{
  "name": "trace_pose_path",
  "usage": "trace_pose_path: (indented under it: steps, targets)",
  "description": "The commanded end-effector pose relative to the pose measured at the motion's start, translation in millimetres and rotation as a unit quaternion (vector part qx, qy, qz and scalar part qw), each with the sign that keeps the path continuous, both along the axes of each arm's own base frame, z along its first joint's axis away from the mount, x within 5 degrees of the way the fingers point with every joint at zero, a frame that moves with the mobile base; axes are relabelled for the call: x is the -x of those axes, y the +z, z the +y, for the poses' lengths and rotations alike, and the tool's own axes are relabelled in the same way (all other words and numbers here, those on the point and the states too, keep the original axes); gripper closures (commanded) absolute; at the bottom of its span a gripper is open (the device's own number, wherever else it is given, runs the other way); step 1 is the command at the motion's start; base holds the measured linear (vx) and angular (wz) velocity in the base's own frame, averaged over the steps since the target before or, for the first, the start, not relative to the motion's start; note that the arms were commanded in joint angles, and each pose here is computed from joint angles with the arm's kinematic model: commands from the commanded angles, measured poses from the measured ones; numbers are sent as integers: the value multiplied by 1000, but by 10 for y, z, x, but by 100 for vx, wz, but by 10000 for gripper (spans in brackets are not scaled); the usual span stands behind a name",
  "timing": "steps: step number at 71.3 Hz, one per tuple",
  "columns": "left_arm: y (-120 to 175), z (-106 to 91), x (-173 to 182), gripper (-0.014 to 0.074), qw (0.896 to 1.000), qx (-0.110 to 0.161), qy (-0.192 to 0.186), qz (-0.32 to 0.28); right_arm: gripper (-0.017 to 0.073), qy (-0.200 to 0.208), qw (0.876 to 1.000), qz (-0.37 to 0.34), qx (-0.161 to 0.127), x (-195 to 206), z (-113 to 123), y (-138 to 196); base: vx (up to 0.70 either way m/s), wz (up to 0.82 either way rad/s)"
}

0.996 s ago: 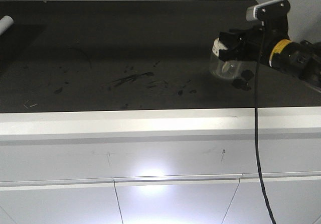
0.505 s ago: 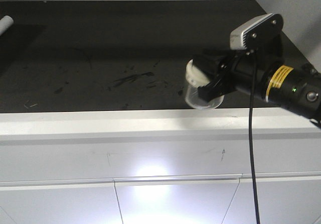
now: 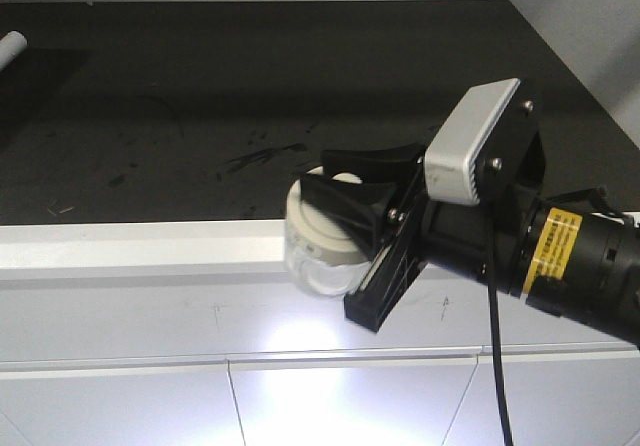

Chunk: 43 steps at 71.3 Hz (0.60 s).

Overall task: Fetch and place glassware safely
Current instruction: 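Lift the jar with the right gripper and pull it out of the hood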

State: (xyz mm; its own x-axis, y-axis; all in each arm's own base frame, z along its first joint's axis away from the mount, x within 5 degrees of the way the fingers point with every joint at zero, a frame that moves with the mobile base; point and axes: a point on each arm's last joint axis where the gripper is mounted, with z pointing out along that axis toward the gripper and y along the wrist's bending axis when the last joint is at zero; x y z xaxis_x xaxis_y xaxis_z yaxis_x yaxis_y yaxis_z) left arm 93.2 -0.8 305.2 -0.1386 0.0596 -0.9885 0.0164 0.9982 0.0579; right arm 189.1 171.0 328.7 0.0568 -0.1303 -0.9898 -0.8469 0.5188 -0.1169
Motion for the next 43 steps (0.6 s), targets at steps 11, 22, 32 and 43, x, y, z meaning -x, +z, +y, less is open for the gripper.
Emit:
trace_pose_path:
  steps: [11, 22, 32, 43]
  targets:
    - [138, -14, -8, 601, 999, 10, -6, -43, 563, 62, 997, -17, -45, 243, 160, 213, 0, 0]
    - [138, -14, -8, 601, 999, 10, -6, -43, 563, 64, 997, -17, -46, 249, 165, 214, 0, 0]
    - [138, -14, -8, 601, 999, 10, -6, -43, 563, 64, 997, -17, -46, 250, 165, 214, 0, 0]
    - [138, -14, -8, 601, 999, 10, -6, -43, 563, 63, 997, -16, -45, 248, 164, 213, 0, 0]
